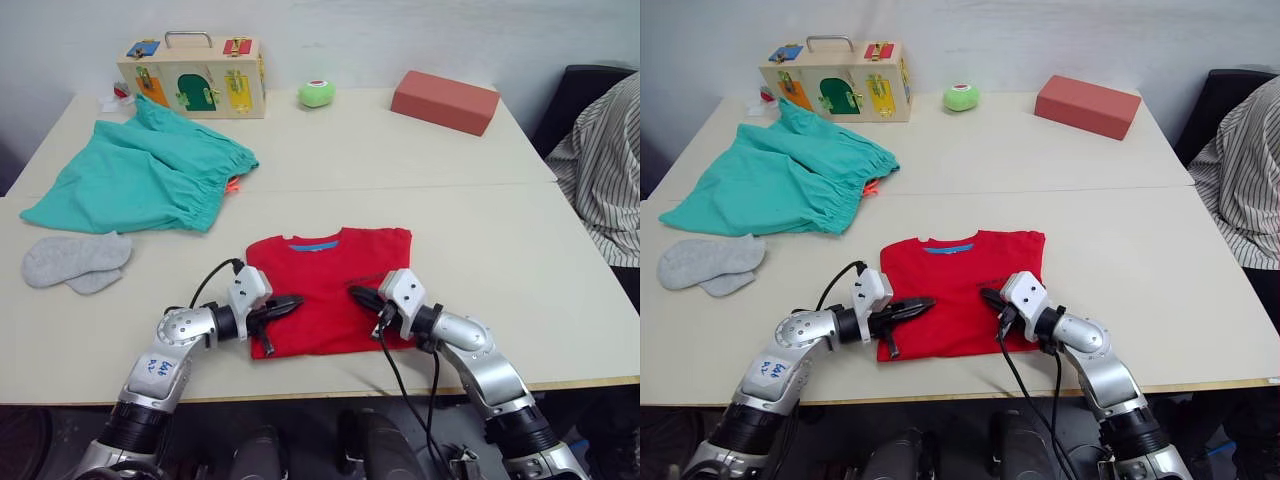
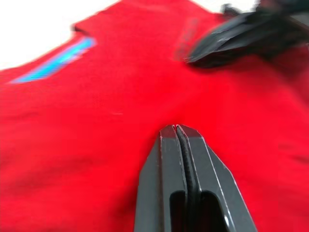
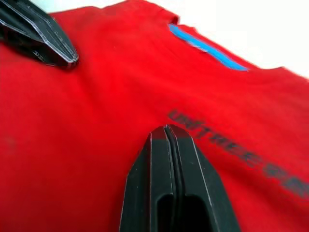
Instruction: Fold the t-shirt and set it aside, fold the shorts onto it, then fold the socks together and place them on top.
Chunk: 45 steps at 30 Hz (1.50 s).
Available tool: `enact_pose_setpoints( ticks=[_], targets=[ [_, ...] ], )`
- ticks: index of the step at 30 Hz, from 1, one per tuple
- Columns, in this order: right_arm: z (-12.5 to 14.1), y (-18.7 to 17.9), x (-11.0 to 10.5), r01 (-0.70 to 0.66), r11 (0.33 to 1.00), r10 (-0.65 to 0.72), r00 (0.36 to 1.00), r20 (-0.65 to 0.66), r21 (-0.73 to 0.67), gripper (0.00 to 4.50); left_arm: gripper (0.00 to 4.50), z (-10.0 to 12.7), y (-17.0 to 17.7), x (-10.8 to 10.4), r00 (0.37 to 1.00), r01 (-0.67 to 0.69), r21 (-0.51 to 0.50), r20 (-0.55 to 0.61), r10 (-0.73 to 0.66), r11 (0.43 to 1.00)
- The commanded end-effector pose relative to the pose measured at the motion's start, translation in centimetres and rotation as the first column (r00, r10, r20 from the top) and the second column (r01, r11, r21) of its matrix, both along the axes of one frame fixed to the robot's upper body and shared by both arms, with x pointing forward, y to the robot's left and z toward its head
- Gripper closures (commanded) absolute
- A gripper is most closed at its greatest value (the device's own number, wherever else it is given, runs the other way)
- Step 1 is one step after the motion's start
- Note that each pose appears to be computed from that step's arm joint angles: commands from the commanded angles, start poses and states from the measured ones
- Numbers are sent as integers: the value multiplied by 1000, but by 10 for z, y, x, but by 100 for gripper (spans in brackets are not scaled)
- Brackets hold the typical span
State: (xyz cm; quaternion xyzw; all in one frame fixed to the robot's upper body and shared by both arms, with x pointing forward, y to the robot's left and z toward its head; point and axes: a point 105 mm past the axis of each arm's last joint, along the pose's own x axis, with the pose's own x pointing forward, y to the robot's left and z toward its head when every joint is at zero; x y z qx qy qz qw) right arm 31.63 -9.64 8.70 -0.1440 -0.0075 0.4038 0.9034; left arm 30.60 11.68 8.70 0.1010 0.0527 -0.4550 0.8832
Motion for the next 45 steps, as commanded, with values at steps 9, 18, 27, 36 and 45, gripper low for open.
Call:
enact_pose_setpoints(
  ticks=[9,18,27,36,45],
  targets=[
    [28,-34,11,164,972,-166,986,-5,166,450,445,45,26,8,988,-77,-214,113,103,974],
    [53,11,29,37,994,-39,999,18,104,450,445,62,9,33,990,-13,-168,135,36,986],
    [24,3,74,209,976,-210,978,6,54,450,445,11,2,57,986,-161,-46,38,163,986],
    [19,-48,92,456,877,-453,890,-54,151,450,445,6,38,71,914,-399,-100,40,405,911],
    [50,-63,87,424,864,-444,896,15,273,450,445,41,29,61,940,-263,-210,164,299,942]
  ],
)
